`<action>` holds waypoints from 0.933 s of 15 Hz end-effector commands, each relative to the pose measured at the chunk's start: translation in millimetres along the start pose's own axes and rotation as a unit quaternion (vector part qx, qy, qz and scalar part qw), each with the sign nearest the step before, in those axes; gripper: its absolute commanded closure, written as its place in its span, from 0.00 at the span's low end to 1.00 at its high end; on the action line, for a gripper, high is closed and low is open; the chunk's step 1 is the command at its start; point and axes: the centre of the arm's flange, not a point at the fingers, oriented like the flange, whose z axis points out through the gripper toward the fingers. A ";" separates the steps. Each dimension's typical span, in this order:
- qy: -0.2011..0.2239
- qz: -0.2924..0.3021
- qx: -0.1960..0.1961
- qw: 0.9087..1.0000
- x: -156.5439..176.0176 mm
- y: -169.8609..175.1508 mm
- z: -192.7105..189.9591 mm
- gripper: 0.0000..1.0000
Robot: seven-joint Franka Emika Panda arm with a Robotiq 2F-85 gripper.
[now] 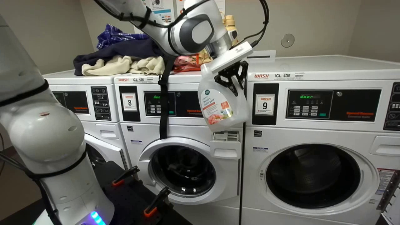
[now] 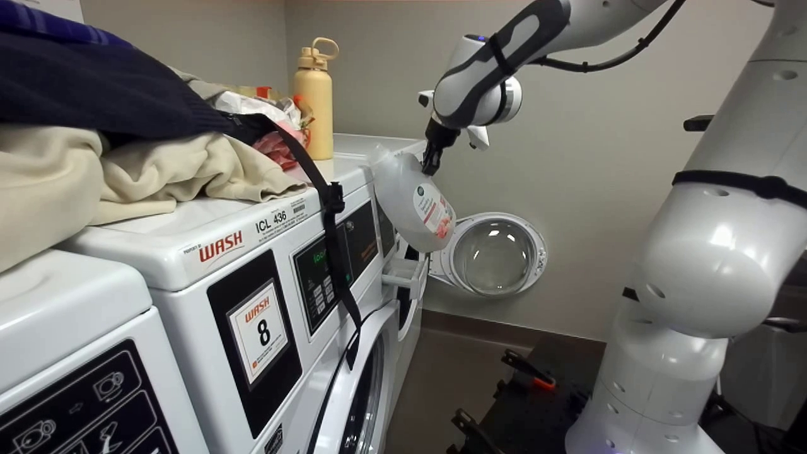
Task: Tip the bottle over the soap chamber
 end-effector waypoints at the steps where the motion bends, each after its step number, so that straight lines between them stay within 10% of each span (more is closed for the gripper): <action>1: 0.024 0.030 -0.003 0.999 5.8 57.4 -74.4 0.94; 14: 0.201 0.180 0.051 0.962 49.2 206.5 -266.9 0.94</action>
